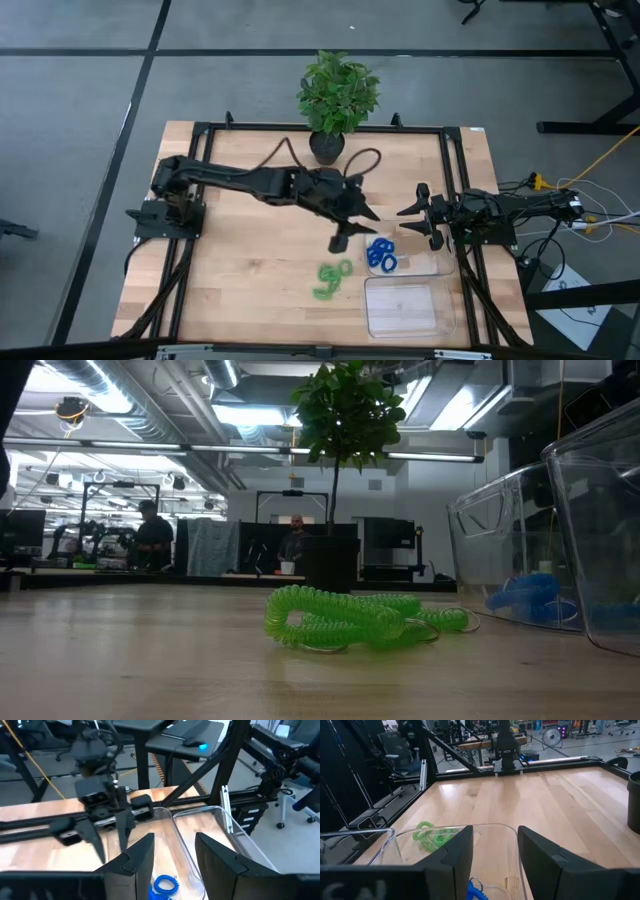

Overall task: Sort spring keychains
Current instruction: Put the green spring keychain in the bottom transparent bin

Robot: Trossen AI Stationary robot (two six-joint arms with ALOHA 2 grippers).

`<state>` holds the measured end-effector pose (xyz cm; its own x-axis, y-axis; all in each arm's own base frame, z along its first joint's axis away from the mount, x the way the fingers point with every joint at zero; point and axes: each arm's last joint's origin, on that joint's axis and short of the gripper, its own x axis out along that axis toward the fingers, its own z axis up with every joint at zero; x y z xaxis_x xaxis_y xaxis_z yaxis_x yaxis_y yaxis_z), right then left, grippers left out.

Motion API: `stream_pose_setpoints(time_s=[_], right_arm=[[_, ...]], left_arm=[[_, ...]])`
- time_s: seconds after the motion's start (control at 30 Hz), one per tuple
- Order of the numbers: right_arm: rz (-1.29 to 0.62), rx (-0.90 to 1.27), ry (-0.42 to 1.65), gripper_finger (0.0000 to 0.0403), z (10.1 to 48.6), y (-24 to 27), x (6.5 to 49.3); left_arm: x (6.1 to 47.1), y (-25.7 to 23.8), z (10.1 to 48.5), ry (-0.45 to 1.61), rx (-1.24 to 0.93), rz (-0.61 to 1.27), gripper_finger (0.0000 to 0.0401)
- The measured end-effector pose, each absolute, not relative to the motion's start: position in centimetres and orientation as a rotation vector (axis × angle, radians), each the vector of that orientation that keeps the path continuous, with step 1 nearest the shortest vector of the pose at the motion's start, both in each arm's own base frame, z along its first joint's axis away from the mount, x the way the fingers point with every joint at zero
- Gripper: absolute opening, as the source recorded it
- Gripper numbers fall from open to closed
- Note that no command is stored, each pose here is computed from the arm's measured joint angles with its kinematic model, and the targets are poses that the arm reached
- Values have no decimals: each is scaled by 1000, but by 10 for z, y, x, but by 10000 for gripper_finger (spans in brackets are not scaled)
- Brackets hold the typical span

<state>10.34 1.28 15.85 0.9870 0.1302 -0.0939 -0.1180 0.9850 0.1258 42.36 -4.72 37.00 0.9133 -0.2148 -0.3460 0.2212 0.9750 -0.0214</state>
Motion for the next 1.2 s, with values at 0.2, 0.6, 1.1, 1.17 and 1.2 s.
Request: stream_pose_setpoints(time_s=[0.2,0.6,1.1,1.17,1.2], right_arm=[[125,120,102,154,158,13,103],[125,120,102,154,158,13,103],[125,120,102,154,158,13,103],[125,120,102,154,158,13,103],[125,120,102,154,158,13,103]], left_arm=[[402,-42,387,398,17,-218,139],[362,-38,401,548,16,-217,139],[345,-42,398,681,8,-232,139],[344,-44,396,699,10,-235,139],[343,-44,396,706,10,-236,139]])
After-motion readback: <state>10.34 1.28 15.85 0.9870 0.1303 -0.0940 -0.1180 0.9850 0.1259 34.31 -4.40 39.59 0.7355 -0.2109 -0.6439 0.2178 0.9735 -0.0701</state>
